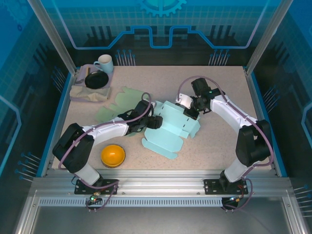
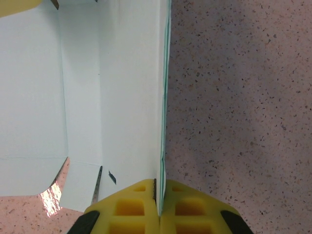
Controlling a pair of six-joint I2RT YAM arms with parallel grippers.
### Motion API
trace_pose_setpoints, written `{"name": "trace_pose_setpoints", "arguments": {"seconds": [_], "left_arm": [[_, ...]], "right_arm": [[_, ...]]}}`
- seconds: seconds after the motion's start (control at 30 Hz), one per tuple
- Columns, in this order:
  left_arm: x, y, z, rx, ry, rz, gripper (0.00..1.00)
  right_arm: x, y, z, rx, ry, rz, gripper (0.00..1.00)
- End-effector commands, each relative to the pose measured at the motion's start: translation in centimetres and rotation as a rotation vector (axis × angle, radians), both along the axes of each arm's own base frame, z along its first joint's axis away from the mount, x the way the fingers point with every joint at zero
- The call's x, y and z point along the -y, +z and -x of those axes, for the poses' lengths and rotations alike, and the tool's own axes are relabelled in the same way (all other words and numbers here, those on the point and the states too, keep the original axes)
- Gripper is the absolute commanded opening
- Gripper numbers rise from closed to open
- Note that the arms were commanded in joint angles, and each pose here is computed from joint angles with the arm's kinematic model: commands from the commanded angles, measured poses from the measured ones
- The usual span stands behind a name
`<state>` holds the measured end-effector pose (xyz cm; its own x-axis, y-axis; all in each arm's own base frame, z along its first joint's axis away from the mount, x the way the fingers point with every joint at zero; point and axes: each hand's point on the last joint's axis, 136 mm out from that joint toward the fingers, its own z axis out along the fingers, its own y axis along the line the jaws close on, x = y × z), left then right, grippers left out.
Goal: Fold the paper box
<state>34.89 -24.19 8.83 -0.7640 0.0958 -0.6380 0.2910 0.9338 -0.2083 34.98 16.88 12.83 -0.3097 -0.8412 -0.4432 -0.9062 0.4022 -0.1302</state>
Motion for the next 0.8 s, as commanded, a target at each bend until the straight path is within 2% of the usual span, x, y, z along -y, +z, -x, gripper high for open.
{"name": "trace_pose_setpoints", "arguments": {"seconds": [0.0,0.2,0.33,0.6,0.77], "left_arm": [[1.0,-0.6,0.2,-0.050,0.007,0.063,0.77],[5.1,1.4,1.4,-0.115,-0.054,0.291,0.72],[6.2,2.7,1.4,-0.121,-0.055,0.369,0.69],[6.7,1.8,1.7,-0.176,-0.044,0.407,0.68],[4.4,5.4,2.3,-0.085,-0.088,0.376,0.68]], "right_arm": [[-0.4,0.6,0.3,-0.006,0.001,-0.033,0.00],[-0.3,0.4,0.1,-0.013,-0.016,-0.028,0.00],[-0.3,0.2,0.2,-0.013,-0.010,-0.025,0.00],[-0.4,-0.3,0.4,-0.016,0.001,-0.027,0.00],[0.3,-0.3,-0.3,0.045,-0.006,0.008,0.00]]}}
